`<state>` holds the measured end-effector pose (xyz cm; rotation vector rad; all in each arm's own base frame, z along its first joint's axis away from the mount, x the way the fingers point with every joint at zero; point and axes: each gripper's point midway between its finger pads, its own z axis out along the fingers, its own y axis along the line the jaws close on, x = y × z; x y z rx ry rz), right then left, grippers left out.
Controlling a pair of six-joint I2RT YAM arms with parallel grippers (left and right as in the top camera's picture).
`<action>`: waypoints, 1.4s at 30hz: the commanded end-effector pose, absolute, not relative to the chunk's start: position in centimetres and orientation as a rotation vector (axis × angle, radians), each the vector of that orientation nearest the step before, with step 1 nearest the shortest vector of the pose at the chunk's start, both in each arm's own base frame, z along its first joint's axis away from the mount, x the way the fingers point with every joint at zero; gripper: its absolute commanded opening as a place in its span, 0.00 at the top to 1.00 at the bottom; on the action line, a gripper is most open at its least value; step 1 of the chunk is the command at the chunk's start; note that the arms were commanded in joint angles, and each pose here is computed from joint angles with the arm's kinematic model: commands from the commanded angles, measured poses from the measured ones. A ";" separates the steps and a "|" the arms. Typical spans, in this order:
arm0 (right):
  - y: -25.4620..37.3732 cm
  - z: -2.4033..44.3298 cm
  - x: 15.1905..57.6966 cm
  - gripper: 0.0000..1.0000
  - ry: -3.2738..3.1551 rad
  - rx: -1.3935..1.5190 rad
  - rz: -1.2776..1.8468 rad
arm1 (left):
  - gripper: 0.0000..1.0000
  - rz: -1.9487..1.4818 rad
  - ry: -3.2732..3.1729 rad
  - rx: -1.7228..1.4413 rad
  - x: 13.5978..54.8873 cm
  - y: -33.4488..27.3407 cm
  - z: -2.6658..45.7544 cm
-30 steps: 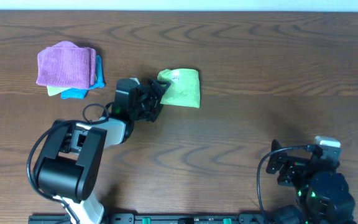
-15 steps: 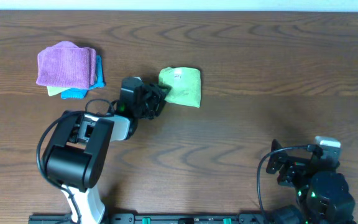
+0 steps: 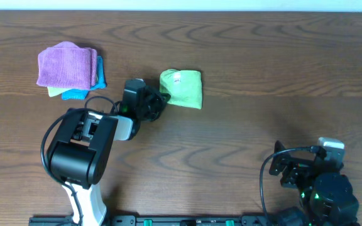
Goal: Fold the cloth
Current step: 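Lift the green cloth with the left gripper and carry it to the cloth stack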
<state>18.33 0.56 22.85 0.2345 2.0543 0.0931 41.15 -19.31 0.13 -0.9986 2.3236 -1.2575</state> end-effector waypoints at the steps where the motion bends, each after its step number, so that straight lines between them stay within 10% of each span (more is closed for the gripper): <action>1: 0.3 22.6 18.3 0.01 2.054 0.260 0.085 | 0.94 -1.318 2.343 -0.848 42.2 -19.5 0.9; 22: 0.3 22.6 18.3 0.01 2.054 0.260 0.085 | 0.94 -1.176 2.201 -0.603 48.8 -11.1 19.2; 42: 0.3 22.6 18.3 0.01 2.054 0.260 0.085 | 0.95 -1.123 2.074 -0.707 50.5 -1.1 24.5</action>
